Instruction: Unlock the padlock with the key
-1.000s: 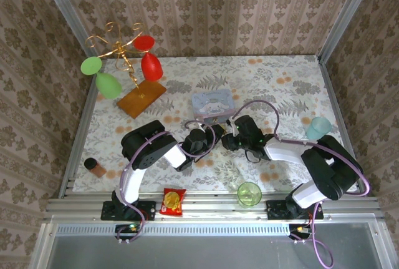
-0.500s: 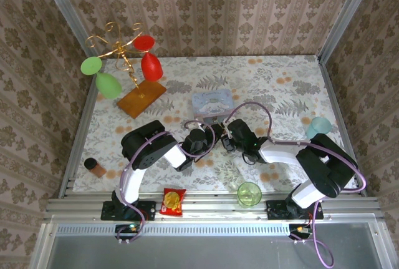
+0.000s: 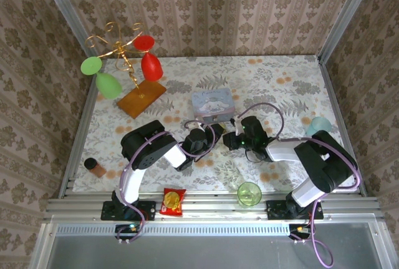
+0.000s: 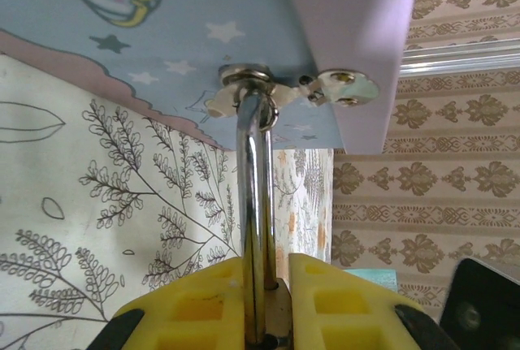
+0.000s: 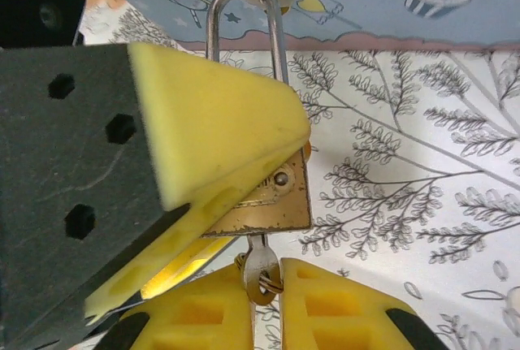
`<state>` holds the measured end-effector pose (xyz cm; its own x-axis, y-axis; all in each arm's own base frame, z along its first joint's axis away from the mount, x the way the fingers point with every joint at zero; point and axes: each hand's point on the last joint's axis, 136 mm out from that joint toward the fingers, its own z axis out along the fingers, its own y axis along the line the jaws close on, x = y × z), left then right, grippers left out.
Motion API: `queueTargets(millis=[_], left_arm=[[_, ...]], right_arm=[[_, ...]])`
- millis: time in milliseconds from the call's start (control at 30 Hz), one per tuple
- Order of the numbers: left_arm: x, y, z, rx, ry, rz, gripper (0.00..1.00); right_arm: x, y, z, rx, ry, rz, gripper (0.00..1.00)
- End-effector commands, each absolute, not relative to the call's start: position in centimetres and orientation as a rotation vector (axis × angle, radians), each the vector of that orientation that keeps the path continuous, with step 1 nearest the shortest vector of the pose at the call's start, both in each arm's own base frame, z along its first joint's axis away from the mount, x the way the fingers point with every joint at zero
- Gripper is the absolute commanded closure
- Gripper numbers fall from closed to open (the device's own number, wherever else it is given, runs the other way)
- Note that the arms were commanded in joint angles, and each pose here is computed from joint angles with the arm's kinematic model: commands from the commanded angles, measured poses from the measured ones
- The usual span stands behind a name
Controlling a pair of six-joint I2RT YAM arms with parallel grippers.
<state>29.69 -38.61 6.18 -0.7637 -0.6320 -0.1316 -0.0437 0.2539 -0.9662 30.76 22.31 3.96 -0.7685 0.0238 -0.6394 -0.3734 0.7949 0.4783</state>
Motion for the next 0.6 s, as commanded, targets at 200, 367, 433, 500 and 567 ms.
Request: queueTargets(millis=[200, 367, 433, 500, 567], left_arm=[[28.5, -39.2, 8.9, -0.548, 1.986, -1.645, 0.91], [28.7, -38.2, 8.4, -0.516, 1.989, -1.577, 0.87], [28.8, -37.8, 7.7, -0.526, 2.003, -1.560, 0.86], [28.9, -37.7, 7.3, -0.529, 2.011, -1.557, 0.87], [28.9, -37.9, 7.2, -0.529, 2.015, -1.563, 0.85]], right_arm=[[30.9, 22.7, 5.3, -0.041, 2.221, 1.247, 0.87], [30.7, 22.2, 5.0, -0.070, 2.266, 1.153, 0.89], [30.7, 21.8, 5.0, -0.078, 2.287, 1.101, 0.89], [30.7, 21.6, 4.9, -0.084, 2.298, 1.078, 0.89], [30.7, 21.6, 4.8, -0.091, 2.307, 1.069, 0.89]])
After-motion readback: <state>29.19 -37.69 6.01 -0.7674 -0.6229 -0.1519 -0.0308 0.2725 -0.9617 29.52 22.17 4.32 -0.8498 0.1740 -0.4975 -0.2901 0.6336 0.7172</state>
